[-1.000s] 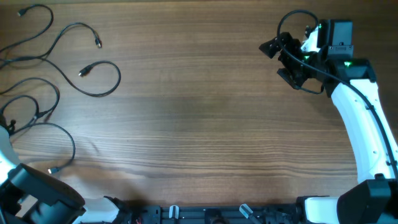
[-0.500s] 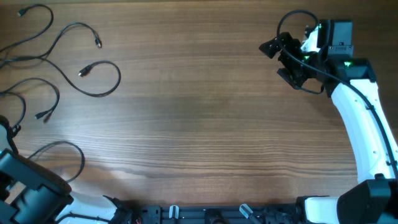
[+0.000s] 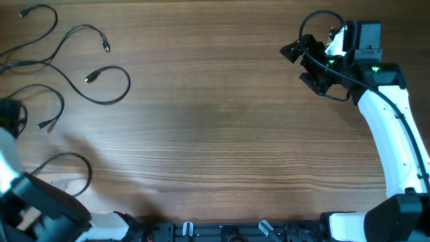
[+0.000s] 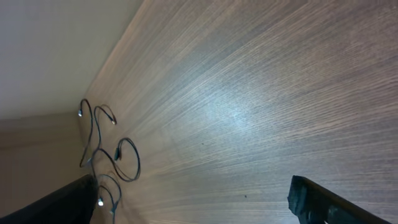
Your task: Untangle cables
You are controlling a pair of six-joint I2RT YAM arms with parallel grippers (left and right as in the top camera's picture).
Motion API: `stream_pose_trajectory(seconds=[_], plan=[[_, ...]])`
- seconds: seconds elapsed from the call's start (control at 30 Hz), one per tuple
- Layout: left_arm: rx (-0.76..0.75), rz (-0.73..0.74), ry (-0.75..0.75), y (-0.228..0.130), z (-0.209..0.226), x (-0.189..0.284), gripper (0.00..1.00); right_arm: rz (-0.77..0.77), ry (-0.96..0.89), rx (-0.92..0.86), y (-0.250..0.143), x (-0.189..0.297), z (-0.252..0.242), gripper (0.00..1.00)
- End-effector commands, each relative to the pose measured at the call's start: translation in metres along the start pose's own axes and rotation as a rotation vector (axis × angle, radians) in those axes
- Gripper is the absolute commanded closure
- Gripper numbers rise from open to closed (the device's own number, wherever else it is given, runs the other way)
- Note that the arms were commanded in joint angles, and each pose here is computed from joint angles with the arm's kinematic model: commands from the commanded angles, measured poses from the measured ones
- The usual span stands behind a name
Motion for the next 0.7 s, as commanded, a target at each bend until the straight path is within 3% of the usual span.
stream_pose_trajectory(seconds=[0.0,0.1,0.17,0.23,0.43,0.67], plan=[[-0.437,0.125,-0.562,-0.058,-0.127,0.046,0.37,-0.02,-0.004,0.092,0.0,0.007,0.002,0.01],[-0.582,0.176,-0.646,-0.102,-0.17,0.056,0.29,-0.028,-0.034,0.093,-0.001,0.009,-0.003,0.01],[-0.72,0.175,-0.637,-0.135,-0.196,0.061,0.07,-0.064,-0.083,0.098,-0.003,0.023,-0.01,0.01],[-0.781,0.151,-0.577,-0.15,-0.206,0.061,0.0,-0.111,-0.13,0.131,-0.006,0.042,-0.016,0.01],[-0.883,0.12,-0.517,-0.18,-0.224,0.067,0.0,-0.292,-0.262,0.22,-0.027,0.122,-0.038,0.01],[-0.887,0.122,-0.521,-0.182,-0.226,0.068,0.0,-0.45,-0.198,0.294,-0.062,0.197,-0.043,0.04]])
Point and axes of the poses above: each gripper's point midway between its finger pads, its own x axis back along the fingers, its own z axis along the line the jaws close on, y = z × x, the point moved 2 cm from there along x, back along the fingers, and after that the axes turned 11 degrees about -x, right-handed, at the moved point
